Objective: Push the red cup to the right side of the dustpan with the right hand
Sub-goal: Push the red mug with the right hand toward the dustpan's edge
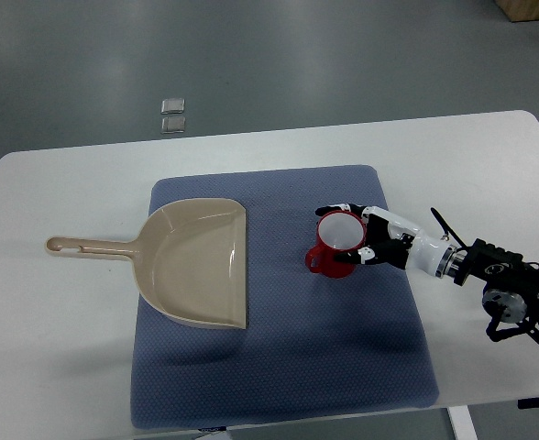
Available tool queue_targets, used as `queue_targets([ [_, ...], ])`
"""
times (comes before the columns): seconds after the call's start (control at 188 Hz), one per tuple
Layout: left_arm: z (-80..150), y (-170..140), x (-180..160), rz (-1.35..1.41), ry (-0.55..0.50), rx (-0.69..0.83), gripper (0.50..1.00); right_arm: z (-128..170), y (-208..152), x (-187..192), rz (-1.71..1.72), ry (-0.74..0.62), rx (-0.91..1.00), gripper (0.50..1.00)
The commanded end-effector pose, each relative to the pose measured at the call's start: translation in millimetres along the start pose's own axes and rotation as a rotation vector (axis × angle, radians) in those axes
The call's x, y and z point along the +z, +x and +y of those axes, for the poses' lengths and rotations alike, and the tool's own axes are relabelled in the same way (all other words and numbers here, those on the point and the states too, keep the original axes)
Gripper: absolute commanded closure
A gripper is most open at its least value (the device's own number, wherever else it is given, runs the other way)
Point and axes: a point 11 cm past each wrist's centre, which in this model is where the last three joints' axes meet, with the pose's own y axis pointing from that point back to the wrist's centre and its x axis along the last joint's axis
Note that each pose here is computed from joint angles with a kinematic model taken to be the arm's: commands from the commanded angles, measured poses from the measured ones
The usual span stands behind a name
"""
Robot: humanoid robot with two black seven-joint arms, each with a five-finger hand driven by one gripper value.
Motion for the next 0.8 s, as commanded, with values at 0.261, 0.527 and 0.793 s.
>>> queue_targets([
  [0.261, 0.0, 0.4, 0.0, 0.000, 0.000, 0.001, 0.500, -10.1, -12.4, 4.2, -0.005, -0.001, -0.033, 0.564],
  [0.527, 0.0, -0.2, 0.0, 0.000, 0.000, 0.000, 0.500, -17.9, -23.5, 3.4, -0.018, 0.014, -0.063, 0.564],
  [0.793, 0.0, -0.2, 0.0, 0.000, 0.000, 0.000, 0.500, -25.3, -36.6, 6.9, -0.032, 0.018, -0.095, 0.564],
])
